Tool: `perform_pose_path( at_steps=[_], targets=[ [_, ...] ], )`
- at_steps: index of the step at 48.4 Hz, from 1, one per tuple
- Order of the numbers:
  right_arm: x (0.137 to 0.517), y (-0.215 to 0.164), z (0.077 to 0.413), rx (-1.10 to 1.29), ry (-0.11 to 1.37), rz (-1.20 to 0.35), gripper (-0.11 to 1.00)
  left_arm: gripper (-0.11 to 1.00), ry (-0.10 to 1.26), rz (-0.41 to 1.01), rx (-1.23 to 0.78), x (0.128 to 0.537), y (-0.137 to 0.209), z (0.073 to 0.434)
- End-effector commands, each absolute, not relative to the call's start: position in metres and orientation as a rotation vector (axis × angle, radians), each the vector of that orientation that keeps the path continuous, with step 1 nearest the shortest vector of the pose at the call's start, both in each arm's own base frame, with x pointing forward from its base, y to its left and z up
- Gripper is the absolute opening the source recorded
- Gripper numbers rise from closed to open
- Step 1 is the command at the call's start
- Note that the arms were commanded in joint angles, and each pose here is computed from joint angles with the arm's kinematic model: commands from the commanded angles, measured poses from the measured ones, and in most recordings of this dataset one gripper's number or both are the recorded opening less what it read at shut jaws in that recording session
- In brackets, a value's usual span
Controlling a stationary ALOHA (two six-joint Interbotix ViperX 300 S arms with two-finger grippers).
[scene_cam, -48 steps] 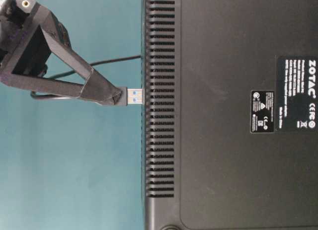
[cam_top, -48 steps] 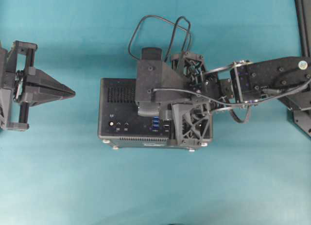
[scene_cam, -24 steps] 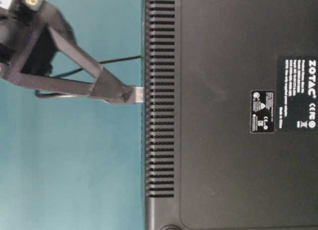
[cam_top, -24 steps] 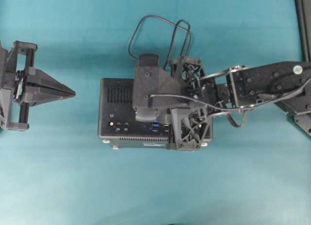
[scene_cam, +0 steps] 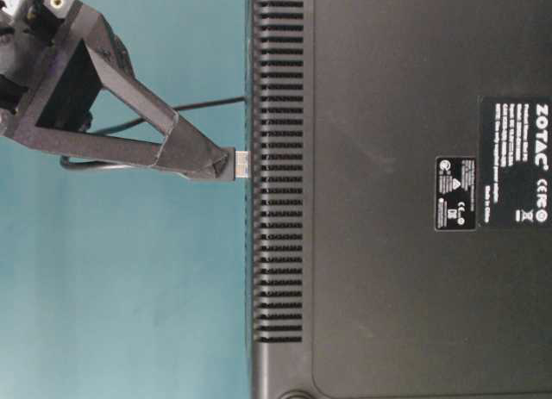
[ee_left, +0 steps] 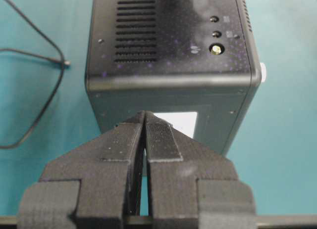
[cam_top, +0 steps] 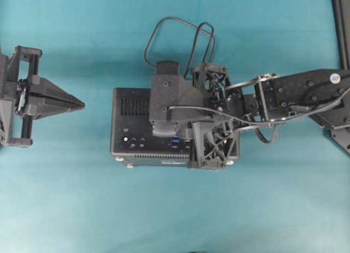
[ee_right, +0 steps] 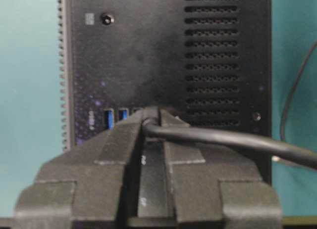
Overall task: Insert the USB into the PC box with both arms.
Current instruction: 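Push the held USB plug toward the side port with the right gripper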
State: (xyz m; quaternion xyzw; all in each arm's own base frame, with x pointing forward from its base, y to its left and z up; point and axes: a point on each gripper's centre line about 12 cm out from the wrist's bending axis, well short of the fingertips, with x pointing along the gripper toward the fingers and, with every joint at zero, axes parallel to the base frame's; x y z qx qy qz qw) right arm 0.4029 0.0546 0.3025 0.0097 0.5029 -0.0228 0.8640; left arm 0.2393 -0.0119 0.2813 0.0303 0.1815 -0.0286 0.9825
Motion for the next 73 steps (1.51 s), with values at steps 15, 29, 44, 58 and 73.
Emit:
perform_pose_path(
  at_steps=[15, 29, 44, 58, 73],
  targets=[
    [0.403, 0.061, 0.306, 0.022, 1.044, -0.029, 0.11, 0.01, 0.336, -0.057, 0.062, 0.241, -0.012, 0.291],
    [0.402, 0.074, 0.309, 0.037, 1.019, 0.002, 0.11, 0.01, 0.339, -0.055, 0.062, 0.242, -0.012, 0.291],
    [0.402, 0.074, 0.310, 0.036, 1.014, 0.002, 0.21, 0.01, 0.338, -0.057, 0.062, 0.243, -0.012, 0.292],
    [0.402, 0.072, 0.311, 0.021, 1.012, -0.007, 0.52, 0.01, 0.336, -0.057, 0.062, 0.243, -0.012, 0.292],
    [0.397, 0.067, 0.320, -0.008, 1.005, -0.028, 0.54, 0.01, 0.338, -0.057, 0.060, 0.243, -0.012, 0.292]
  ],
)
